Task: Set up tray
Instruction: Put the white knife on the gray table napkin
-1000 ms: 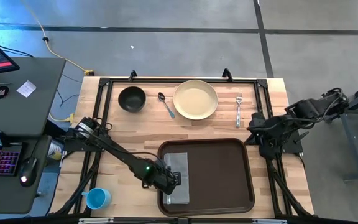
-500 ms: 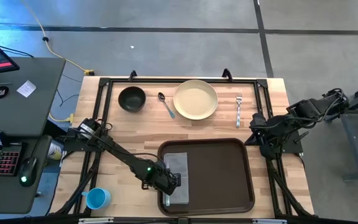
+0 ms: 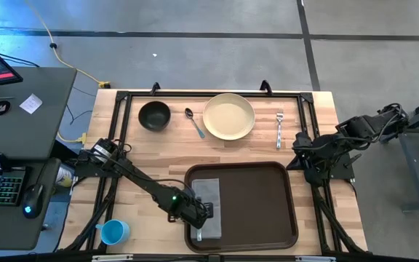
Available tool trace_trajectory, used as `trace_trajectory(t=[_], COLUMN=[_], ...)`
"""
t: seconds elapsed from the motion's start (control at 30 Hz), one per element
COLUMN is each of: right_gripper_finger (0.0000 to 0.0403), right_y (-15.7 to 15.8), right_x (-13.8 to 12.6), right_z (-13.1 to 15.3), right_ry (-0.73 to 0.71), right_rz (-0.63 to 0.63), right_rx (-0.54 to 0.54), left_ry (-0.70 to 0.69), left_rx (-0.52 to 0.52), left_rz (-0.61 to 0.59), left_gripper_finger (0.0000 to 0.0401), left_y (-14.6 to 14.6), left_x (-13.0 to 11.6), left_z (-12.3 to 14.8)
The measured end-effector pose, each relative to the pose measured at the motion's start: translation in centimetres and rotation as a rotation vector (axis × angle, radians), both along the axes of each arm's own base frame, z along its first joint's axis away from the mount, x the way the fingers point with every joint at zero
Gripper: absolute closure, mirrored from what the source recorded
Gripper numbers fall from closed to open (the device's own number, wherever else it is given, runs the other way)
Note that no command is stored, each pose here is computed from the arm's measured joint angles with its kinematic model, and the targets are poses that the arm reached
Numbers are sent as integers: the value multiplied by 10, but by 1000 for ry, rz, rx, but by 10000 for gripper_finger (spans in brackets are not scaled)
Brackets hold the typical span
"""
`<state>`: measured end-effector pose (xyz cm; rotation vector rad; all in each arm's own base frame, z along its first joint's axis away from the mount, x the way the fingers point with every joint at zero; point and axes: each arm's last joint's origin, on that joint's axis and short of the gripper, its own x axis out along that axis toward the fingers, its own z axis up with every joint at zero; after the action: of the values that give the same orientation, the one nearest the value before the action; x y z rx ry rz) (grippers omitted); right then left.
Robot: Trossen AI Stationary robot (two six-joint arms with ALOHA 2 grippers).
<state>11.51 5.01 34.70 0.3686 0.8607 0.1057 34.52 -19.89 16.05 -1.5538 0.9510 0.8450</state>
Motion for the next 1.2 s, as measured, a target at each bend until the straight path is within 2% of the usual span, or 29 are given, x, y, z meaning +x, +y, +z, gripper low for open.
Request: trace_trajectory(t=[0.27, 0.53, 0.83, 1.2], right_gripper_finger=[403, 402, 403, 402], right_y=[0, 0, 0, 0], right_x=[0, 0, 0, 0], right_z=[0, 0, 0, 0], right_ry=[-1, -2, 0, 4], right_rz=[3, 8, 12, 20], right_rx=[-2, -6, 0, 8], left_ry=[40, 86, 81, 94], left_rx=[47, 65, 91, 9], left_rz=[-12, -28, -36, -65], left_gripper_finger=[341, 341, 341, 341], left_y=[1, 6, 22, 23], left_x=[-1, -5, 3, 6], left_z=[10, 5, 5, 5])
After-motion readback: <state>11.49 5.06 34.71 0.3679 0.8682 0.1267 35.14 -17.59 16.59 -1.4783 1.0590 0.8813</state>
